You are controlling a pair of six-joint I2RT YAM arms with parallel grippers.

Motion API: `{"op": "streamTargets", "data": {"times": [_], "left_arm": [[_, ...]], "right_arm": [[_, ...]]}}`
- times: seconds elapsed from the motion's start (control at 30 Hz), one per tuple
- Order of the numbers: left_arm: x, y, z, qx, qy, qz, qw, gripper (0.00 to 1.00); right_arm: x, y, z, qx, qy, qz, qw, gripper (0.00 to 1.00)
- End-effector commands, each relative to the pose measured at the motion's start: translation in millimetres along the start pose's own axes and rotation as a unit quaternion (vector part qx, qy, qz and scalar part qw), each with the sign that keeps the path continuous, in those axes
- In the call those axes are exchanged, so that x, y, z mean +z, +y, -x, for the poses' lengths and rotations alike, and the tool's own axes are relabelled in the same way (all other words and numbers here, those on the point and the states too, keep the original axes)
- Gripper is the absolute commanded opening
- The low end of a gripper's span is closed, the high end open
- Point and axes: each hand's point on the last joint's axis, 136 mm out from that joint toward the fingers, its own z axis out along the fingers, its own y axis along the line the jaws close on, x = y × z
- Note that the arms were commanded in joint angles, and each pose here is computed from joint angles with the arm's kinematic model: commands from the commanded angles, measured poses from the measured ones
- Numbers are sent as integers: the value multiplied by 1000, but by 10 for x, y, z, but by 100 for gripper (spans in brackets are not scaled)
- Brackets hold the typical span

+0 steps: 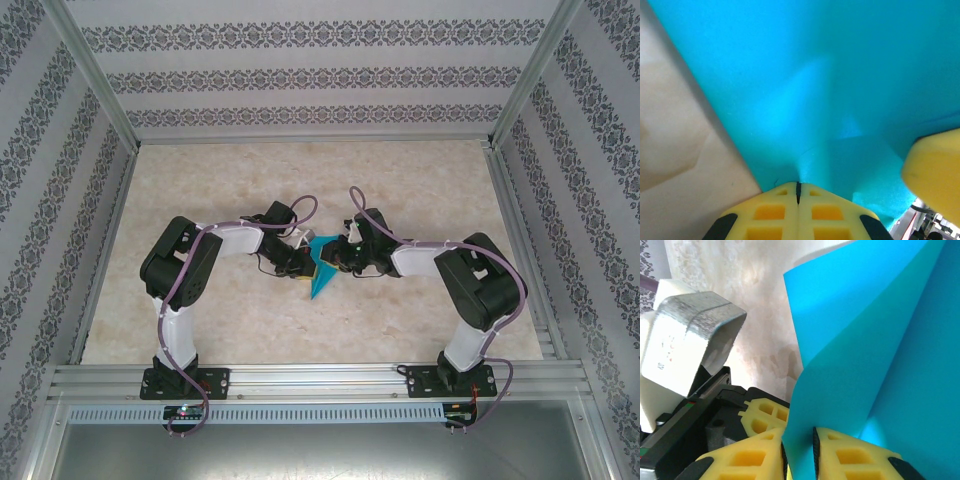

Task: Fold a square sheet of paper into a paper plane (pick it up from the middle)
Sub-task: Fourth fold the wing at the center of the table.

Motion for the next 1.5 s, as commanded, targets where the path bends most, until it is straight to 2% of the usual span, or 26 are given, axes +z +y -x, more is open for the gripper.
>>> {"op": "streamTargets", "data": {"times": [0.0,0.3,0.57,1.0,1.47], "left_arm": [[108,390,-130,-23,15,56,998,0],[99,372,-117,-21,14,55,998,0],[81,353,-107,-19,12,54,998,0],[46,311,-79,-16,5,51,999,0],[-123,30,52,-2,-22,22,1000,4]], "right_arm": [[-94,85,61,-10,-15,12,1000,22],[-43,75,38,-9,-4,13,1000,11],[75,26,5,-14,15,-13,1000,6],[221,-56,-90,-27,47,-45,997,3],[311,-159,-104,-25,56,-60,996,3]]}}
